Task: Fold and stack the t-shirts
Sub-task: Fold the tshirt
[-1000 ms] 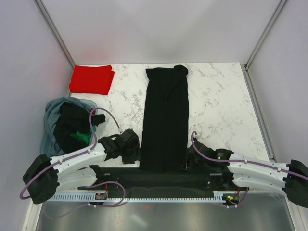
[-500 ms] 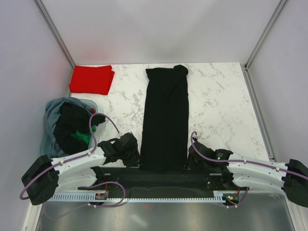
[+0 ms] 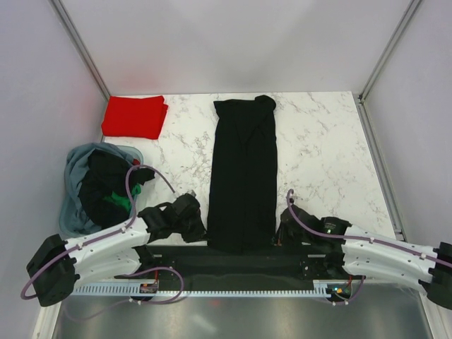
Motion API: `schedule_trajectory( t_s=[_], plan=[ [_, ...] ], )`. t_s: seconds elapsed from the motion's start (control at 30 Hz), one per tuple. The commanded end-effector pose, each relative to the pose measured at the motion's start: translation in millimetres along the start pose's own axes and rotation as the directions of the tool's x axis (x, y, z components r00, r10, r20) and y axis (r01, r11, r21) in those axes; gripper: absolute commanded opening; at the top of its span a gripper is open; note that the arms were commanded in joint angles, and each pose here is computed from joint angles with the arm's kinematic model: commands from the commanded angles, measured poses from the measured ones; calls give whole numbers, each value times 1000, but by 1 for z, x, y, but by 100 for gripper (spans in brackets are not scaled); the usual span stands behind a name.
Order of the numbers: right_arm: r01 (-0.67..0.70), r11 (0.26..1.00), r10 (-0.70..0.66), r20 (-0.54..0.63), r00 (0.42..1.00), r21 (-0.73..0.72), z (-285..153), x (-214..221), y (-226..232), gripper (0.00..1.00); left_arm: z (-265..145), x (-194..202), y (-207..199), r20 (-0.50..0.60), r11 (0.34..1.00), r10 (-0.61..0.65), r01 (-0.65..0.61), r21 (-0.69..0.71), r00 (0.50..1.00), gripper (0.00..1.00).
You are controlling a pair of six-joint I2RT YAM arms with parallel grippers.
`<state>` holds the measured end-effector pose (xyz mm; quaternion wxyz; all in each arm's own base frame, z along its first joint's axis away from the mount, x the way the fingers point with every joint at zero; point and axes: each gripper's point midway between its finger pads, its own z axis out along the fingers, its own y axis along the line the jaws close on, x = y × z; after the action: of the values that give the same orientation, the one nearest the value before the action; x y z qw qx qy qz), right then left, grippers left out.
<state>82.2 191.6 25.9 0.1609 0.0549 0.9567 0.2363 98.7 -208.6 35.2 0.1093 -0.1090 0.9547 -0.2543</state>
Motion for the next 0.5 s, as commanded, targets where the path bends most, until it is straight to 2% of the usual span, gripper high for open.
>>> schedule_trajectory(
  t_s=[0.0,0.03,0.13,0.17,0.3,0.47],
  plan=[
    [14,1000,-11,145,989,-20,-38,-39,26,0,-30,-25,-38,100,997,-11,4,71,995,2],
    [20,998,-10,185,983,-53,-53,-52,43,0,-41,-33,-54,122,995,0,-12,98,993,2],
    [72,997,-66,249,966,-16,-71,-76,58,0,-51,-51,-61,190,997,49,-59,50,981,2],
    [88,996,-92,248,964,28,-69,-79,56,0,-62,-62,-77,222,995,55,-72,70,974,2],
    [106,990,-132,324,937,95,-78,-120,67,0,-72,-90,-91,286,992,122,-126,-6,951,2],
    [130,980,-179,383,906,152,-89,-177,77,0,-93,-137,-118,368,990,130,-138,-5,921,2]
  ],
)
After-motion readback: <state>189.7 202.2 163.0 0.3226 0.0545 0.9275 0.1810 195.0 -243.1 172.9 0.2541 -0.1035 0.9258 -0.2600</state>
